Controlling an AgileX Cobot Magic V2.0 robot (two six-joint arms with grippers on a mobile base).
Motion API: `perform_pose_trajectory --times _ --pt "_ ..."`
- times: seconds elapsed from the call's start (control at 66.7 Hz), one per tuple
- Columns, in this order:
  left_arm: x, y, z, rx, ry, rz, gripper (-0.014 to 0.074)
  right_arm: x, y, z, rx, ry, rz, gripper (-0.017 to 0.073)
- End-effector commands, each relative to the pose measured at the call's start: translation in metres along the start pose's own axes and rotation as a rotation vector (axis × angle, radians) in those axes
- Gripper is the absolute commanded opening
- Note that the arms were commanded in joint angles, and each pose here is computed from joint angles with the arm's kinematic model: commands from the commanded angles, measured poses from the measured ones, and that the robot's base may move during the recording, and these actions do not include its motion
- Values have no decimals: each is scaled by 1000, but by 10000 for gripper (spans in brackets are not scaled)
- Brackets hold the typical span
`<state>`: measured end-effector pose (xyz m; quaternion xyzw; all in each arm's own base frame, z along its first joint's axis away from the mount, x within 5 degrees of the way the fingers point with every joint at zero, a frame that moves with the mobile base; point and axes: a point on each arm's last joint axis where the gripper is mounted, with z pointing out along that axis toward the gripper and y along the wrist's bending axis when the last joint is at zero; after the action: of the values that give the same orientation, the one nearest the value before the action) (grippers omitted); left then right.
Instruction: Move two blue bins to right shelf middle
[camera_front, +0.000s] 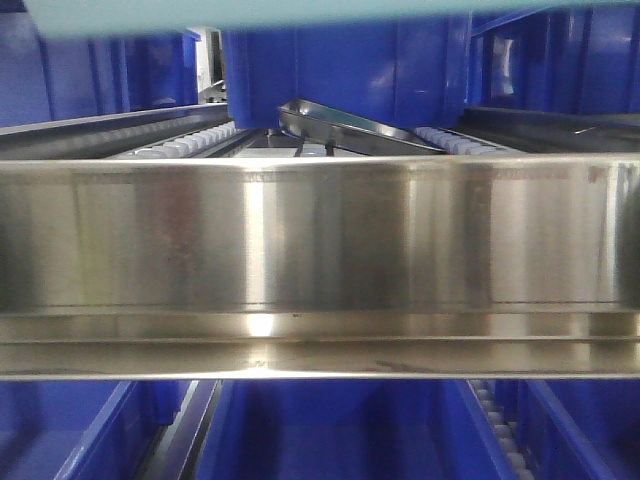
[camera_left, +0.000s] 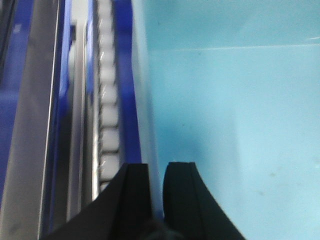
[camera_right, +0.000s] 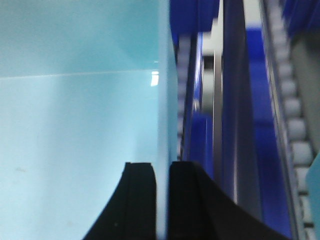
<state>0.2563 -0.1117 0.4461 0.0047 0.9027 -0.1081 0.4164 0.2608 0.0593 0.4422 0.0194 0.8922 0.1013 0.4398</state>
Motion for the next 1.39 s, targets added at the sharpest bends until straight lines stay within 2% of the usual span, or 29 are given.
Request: perform_pose_trajectory --times 0.0,0.105,0.255,0.39,0.45,0.54,0.9,0.975,1.065,1.23,1.38 --pt "0 3 -24 -7 -94 11 -111 2 -7 -25 20 -109 -24 -166" --pt "13 3 -34 -1 -161 35 -111 15 -10 -43 0 -182 -27 -166" --pt "41 6 -46 77 -255 19 -111 35 -17 -59 -4 -263 -65 -166" --pt "68 14 -51 151 -313 39 -111 53 -21 -70 -34 -365 -84 -166" --pt "76 18 -57 178 -341 39 -111 62 -23 -71 -36 -369 -90 -166" --pt "84 25 -64 175 -347 34 -111 70 -25 -73 -32 -357 -91 -166" --pt "82 25 -61 155 -326 36 -111 68 -24 -72 -37 -367 -90 -166" --pt "74 21 -61 135 -288 11 -111 66 -24 -73 -37 -358 -86 -166" --pt "61 17 -61 92 -253 10 -111 60 -22 -75 -37 -344 -78 -166" --pt "39 7 -64 94 -267 15 -111 48 -19 -73 -33 -334 -77 -166" --pt "38 7 -63 92 -264 15 -111 48 -19 -68 -32 -321 -76 -166"
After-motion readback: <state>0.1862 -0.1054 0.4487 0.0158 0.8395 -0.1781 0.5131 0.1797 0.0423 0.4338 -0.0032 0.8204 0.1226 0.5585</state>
